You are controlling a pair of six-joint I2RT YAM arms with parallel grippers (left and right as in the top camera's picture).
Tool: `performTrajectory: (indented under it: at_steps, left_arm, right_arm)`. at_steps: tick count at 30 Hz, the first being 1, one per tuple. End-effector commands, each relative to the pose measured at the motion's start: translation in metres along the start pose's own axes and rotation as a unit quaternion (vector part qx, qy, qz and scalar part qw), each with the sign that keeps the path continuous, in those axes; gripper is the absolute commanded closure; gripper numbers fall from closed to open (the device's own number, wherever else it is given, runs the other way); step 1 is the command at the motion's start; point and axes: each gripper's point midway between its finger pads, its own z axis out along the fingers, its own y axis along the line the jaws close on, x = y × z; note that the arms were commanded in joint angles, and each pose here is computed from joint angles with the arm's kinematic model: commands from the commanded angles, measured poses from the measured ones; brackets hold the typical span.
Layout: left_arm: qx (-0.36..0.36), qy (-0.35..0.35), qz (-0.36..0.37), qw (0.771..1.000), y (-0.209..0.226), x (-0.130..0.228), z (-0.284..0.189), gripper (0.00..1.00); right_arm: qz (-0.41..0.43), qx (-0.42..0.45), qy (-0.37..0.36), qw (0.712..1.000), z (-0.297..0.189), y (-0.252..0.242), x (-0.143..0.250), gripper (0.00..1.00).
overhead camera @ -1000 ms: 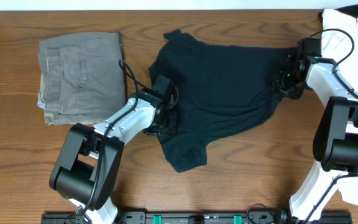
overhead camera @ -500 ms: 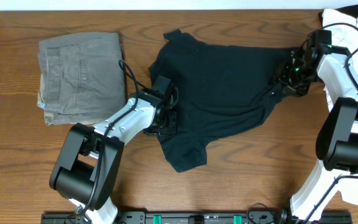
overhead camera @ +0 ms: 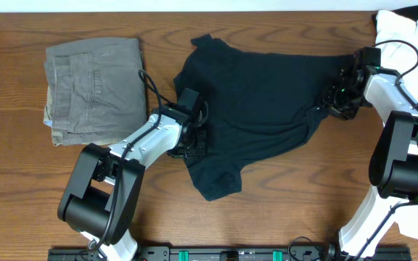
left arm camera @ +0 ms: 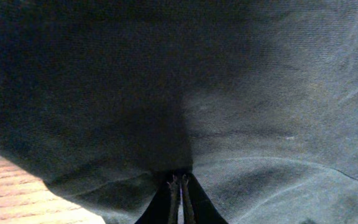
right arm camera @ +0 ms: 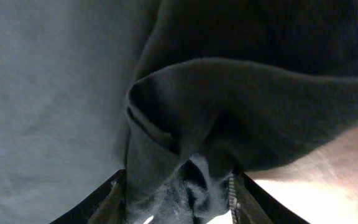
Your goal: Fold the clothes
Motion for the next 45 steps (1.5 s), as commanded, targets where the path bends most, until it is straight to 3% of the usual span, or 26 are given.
performTrajectory:
  at_steps: [1, 20, 38, 45]
  left_arm:
    - [-0.006, 0.001, -0.008, 1.000, 0.003, 0.001, 0.001, 0.93]
    - [0.000, -0.003, -0.016, 1.000, 0.001, -0.001, 0.000, 0.93]
    - [-0.017, -0.001, -0.006, 1.000, 0.007, 0.001, 0.000, 0.93]
    - [-0.017, -0.001, -0.005, 1.000, 0.007, 0.001, 0.000, 0.93]
  right_arm:
    - [-0.008, -0.035, 0.009, 0.999, 0.005, 0.021, 0.006, 0.51]
    - [-0.086, -0.018, 0.009, 0.996, -0.005, 0.045, 0.008, 0.47]
    - [-0.073, -0.011, 0.021, 0.997, -0.013, 0.047, 0.011, 0.46]
    - [-0.033, -0.017, 0.015, 0.999, -0.010, 0.060, 0.012, 0.48]
